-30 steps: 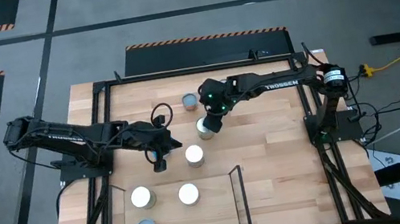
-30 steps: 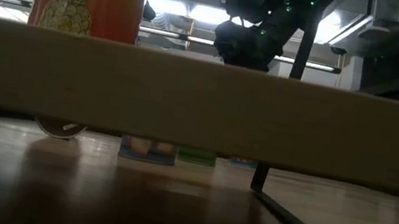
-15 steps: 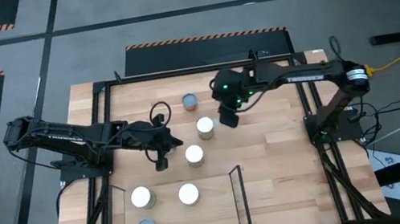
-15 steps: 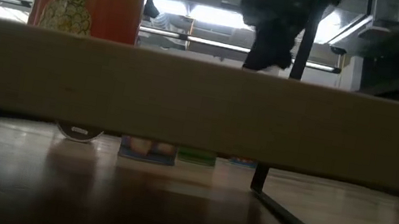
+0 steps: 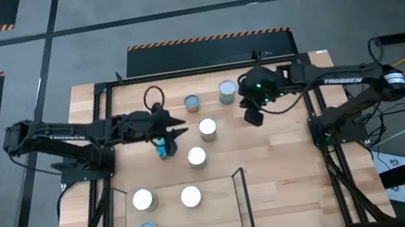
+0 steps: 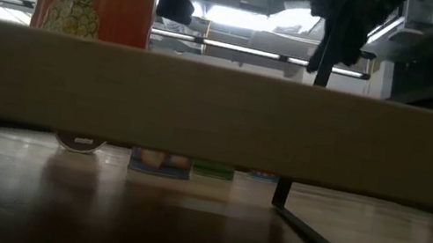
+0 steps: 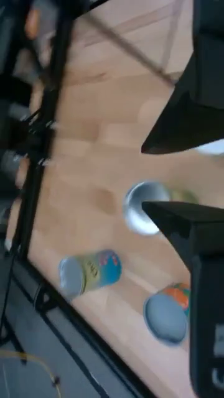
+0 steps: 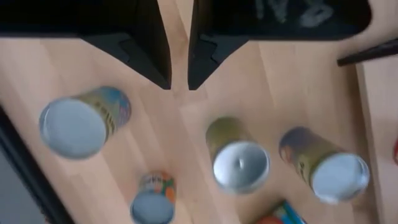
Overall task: Pick and place cans onto a shelf
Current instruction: Move the canned orange on the shelf
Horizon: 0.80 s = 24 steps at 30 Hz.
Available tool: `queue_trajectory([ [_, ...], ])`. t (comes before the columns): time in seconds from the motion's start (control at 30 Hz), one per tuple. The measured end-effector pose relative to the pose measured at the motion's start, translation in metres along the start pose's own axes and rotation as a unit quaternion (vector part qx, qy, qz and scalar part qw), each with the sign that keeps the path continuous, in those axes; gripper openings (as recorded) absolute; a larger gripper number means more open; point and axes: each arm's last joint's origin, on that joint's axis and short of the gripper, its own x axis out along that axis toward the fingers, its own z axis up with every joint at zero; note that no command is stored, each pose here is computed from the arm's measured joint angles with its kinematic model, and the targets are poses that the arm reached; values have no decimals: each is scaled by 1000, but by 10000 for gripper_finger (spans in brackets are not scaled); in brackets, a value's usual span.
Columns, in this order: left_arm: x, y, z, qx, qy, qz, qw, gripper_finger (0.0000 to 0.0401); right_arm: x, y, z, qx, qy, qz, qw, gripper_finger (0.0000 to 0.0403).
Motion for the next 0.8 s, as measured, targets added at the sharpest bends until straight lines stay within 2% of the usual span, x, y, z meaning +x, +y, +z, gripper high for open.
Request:
queue_trajectory([
  [0.17,2,13,11,-58,-50,28,997,133,9,-3,-29,3,-3,1,1000,59],
  [0.47,15,18,49,-71,-82,28,994,135,41,-7,-67,13,-7,15,1000,59],
  [0.6,32,21,66,-70,-41,40,996,135,52,-7,-81,14,2,38,999,59],
  [0.8,61,32,75,-101,74,91,988,135,61,-7,-95,14,10,53,998,59],
])
